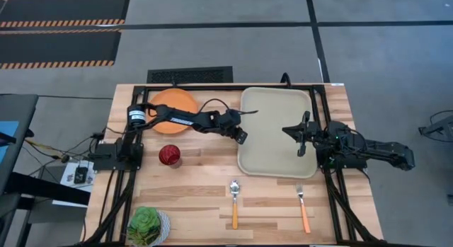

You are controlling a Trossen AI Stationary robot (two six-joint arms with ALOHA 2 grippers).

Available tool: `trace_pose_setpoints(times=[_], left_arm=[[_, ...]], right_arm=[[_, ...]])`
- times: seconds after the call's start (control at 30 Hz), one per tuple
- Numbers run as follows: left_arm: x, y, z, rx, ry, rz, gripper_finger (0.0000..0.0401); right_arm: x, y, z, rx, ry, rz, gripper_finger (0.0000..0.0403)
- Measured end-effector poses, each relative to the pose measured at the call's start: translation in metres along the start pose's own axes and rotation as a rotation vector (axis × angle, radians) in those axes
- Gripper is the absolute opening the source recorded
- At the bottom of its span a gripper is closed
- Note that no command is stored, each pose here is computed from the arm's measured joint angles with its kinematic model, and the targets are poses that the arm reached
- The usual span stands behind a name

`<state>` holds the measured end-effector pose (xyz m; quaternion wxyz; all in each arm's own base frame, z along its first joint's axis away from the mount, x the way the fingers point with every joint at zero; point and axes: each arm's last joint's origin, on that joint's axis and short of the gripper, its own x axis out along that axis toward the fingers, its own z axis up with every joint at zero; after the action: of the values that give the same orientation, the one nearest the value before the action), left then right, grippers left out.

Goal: Pick and place plate/cup/fork/spoon on tray
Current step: Prepare the gray serving tray

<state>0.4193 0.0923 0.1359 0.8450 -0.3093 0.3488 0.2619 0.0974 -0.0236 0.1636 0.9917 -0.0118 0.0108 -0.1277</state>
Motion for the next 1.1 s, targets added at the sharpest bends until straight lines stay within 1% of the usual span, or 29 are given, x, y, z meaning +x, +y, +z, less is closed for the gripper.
trace_pose_setpoints(times=[0.17,0.33,0.43,0.53,0.7,0.8,0.93,1.1], left_arm=[[0.001,0.0,0.0,0.008,-0.001,0.0,0.0163],[0.015,0.003,-0.005,0.0,-0.001,-0.018,0.0162],[0.017,0.004,-0.004,0.002,0.002,-0.041,0.016],[0.017,0.006,-0.003,0.03,-0.011,-0.02,0.0141],[0.017,0.011,0.002,0.021,-0.026,-0.009,0.0079],[0.016,0.017,0.007,0.01,-0.034,0.01,0.0051],[0.017,0.023,0.015,0.037,-0.059,0.005,0.0037],[0.018,0.034,0.022,0.014,-0.074,0.014,0.0035]], right_arm=[[0.0,0.0,0.0,0.0,0.0,0.0,0.0043],[0.0,0.0,0.0,0.0,0.0,0.0,0.0043],[0.0,0.0,0.0,0.0,0.0,0.0,0.0043],[0.0,0.0,0.0,0.0,-0.001,0.0,0.0043],[0.0,0.0,0.0,0.0,0.0,0.0,0.0043],[0.0,0.0,0.0,0.0,0.0,0.0,0.0043],[0.0,0.0,0.0,0.0,0.0,0.0,0.0043],[0.0,0.0,0.0,0.0,0.0,0.0,0.0043]])
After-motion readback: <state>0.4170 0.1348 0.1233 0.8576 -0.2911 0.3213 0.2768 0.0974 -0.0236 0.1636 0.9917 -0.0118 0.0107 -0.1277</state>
